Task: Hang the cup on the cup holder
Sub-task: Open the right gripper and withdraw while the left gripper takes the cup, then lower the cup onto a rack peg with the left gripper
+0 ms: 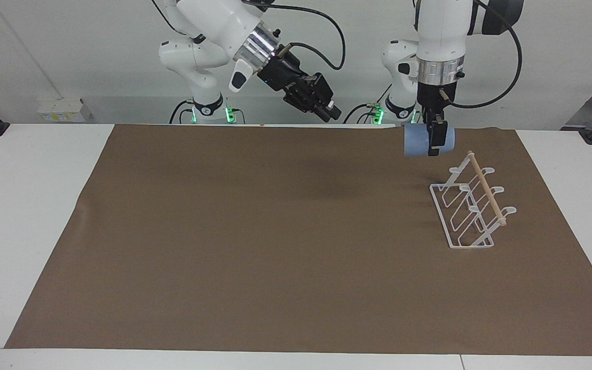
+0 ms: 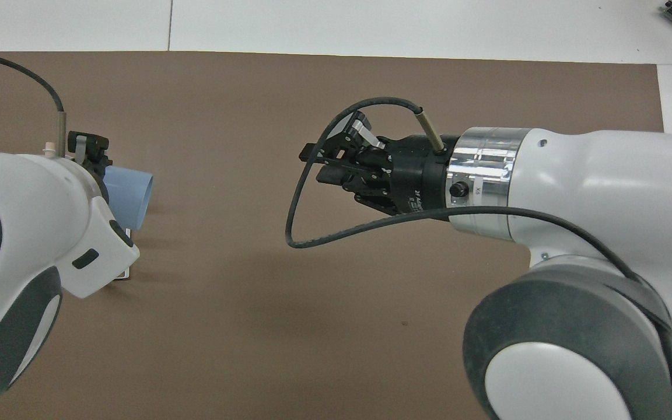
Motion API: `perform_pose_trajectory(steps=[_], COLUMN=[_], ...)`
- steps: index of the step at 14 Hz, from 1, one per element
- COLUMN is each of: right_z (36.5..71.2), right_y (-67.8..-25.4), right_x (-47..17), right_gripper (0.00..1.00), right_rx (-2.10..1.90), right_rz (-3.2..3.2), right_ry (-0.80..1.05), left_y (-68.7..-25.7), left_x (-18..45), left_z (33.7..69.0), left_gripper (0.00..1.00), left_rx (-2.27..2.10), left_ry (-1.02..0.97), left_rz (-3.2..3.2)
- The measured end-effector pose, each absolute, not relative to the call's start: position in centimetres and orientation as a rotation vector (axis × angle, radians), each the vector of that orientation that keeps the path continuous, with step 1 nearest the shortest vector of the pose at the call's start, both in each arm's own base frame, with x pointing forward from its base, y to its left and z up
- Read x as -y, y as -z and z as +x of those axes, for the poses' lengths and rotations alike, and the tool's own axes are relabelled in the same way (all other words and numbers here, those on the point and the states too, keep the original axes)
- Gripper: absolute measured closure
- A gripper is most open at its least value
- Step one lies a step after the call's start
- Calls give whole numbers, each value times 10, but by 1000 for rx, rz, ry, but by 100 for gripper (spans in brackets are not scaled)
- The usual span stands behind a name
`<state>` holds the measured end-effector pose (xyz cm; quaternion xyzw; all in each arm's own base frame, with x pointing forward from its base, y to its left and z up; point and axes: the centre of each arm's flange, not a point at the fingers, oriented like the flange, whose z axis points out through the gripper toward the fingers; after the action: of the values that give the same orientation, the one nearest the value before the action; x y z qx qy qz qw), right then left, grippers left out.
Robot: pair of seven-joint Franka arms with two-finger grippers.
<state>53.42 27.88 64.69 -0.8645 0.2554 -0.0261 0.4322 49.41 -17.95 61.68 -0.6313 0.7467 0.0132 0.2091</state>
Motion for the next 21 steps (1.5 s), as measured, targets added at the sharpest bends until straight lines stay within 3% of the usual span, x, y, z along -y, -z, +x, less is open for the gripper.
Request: perform_pose_trajectory(steps=[7, 12, 17, 21], right_z=[552, 556, 555, 548], right_y=[-621, -617, -624, -627], right_x=[-221, -176, -151, -144], right_gripper=[63, 63, 63, 67], right_rx=[-93, 304, 438, 474], right_rz=[-2473, -2668, -2780, -2845], right_ry=[237, 263, 249, 188], left_y=[-609, -586, -530, -491], left_x=[126, 125, 119, 121], left_z=[503, 504, 540, 556], left_gripper=[19, 19, 19, 19], left_rx=[-1836, -1666, -1551, -1482], left_ry=[-146, -273, -430, -440], left_rz=[-1932, -1807, -1635, -1640])
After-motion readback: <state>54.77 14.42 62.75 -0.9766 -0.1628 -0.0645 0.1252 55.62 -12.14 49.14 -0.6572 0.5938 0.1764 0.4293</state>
